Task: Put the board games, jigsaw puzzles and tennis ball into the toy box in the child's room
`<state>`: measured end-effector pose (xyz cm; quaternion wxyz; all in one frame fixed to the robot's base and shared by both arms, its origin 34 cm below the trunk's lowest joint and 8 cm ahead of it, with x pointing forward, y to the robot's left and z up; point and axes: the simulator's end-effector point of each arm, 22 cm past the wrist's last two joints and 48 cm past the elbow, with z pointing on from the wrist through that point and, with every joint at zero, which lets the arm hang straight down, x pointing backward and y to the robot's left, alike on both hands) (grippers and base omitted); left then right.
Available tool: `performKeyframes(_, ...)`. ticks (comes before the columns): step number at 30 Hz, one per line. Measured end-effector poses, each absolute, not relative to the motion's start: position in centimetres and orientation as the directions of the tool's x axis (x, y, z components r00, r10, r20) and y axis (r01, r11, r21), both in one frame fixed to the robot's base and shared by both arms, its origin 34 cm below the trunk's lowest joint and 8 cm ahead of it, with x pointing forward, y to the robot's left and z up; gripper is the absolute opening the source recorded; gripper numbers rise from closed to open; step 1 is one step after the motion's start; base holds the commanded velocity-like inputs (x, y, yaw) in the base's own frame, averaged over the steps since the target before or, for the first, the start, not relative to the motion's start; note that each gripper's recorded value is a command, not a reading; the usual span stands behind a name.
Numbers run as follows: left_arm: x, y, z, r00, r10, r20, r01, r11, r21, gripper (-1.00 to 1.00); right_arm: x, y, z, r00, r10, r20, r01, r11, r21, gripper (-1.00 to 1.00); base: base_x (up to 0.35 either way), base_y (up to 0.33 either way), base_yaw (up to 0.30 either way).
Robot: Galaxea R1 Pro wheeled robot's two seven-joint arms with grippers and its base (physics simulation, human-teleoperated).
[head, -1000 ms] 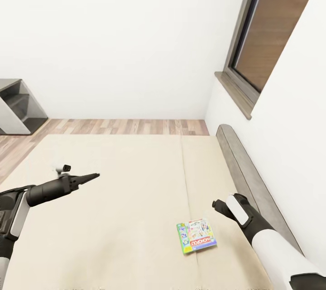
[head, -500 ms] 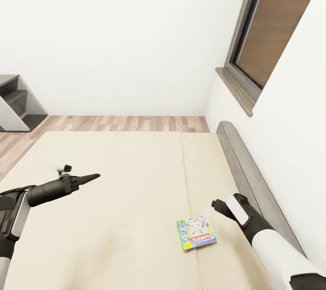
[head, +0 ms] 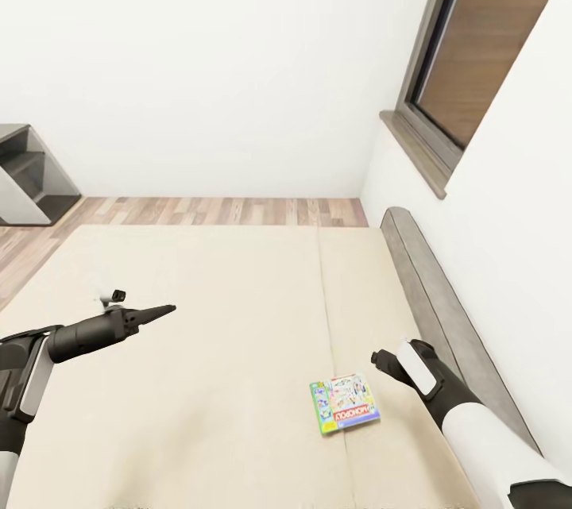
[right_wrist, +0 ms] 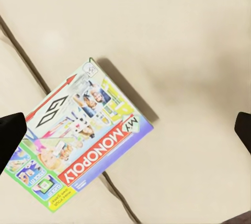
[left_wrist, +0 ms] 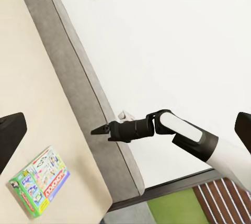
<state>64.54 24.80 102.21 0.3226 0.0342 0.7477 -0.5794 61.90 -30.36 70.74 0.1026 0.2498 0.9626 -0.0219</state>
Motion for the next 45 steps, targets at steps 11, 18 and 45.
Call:
performKeyframes(11,64.6,24.8,101.2,-0.799,-0.322,-0.507,0.410,0.326,-0.852,1.00,61.4,-30.3,69.8,-0.857,0.477,-0.194,0.486,0.874,0.001,1.00,0.000,0.000,0.000)
performKeyframes(18,64.6,24.8,100.6,-0.805,-0.322,-0.498,0.400,0.326,-0.857,1.00,61.0,-30.3,69.2,-0.859,0.477,-0.184,0.486,0.874,-0.003,1.00,0.000,0.000,0.000)
performKeyframes(45,64.6,24.3,98.0,-0.827,-0.326,-0.457,0.356,0.325,-0.876,1.00,64.8,-28.9,69.7,-0.869,0.463,-0.174,0.460,0.886,0.060,1.00,0.000,0.000,0.000)
